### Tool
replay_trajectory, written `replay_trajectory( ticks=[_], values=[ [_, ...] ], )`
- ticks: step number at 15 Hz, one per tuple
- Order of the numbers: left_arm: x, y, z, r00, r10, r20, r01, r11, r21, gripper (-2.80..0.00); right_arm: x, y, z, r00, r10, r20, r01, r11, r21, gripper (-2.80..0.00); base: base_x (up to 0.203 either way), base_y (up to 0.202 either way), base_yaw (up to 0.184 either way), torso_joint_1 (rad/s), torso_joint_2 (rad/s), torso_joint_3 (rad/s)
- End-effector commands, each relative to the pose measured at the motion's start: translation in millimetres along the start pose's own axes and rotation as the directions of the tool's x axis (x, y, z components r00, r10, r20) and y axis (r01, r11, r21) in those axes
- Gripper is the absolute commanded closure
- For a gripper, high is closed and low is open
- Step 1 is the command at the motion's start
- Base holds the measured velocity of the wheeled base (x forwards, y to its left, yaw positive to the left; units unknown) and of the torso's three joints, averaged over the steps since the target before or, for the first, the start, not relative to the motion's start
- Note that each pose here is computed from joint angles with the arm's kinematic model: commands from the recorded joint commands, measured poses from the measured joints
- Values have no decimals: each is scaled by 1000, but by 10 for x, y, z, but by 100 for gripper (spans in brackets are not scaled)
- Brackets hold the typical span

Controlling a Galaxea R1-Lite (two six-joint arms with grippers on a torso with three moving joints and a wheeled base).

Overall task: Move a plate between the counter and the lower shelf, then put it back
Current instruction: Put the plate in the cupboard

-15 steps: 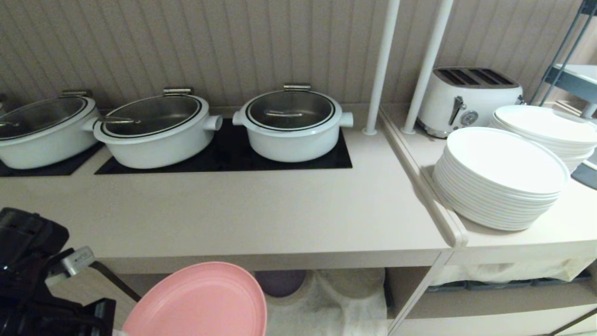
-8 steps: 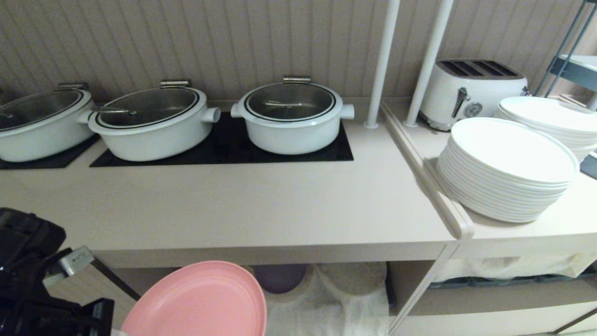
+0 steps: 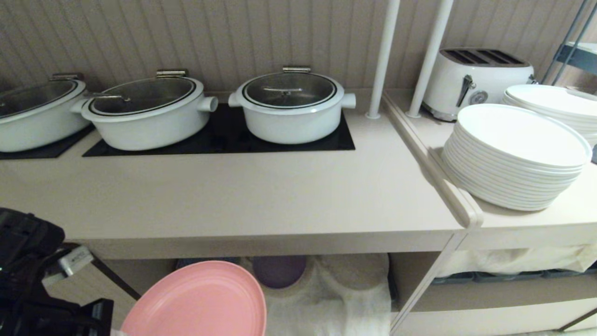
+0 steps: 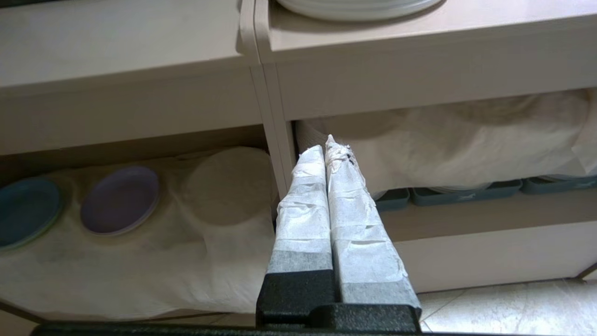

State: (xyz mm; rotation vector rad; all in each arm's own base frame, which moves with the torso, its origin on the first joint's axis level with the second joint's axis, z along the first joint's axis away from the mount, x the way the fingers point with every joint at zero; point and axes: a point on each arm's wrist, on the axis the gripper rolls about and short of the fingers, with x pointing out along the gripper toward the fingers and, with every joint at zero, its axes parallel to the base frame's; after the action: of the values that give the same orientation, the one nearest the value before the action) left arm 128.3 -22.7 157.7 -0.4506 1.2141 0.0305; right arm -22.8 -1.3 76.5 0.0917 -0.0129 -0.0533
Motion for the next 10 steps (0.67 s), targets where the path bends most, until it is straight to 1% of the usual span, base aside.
replay_trajectory(
  ticks=[1,5,10],
  values=[
    [-2,0,-2,1000,-1,-3,1,1000,-4,0,1,0,1,1000,0,-1,0,1000,1,0,0,0,0,-165,348,187],
    [-2,0,-2,1000,-1,-3,1,1000,-4,0,1,0,1,1000,0,-1,0,1000,1,0,0,0,0,-161,358,189],
    [3,1,-3,1000,-1,-6,1,1000,-4,0,1,0,1,1000,0,-1,0,1000,1,0,0,0,0,-240,526,278]
  ],
)
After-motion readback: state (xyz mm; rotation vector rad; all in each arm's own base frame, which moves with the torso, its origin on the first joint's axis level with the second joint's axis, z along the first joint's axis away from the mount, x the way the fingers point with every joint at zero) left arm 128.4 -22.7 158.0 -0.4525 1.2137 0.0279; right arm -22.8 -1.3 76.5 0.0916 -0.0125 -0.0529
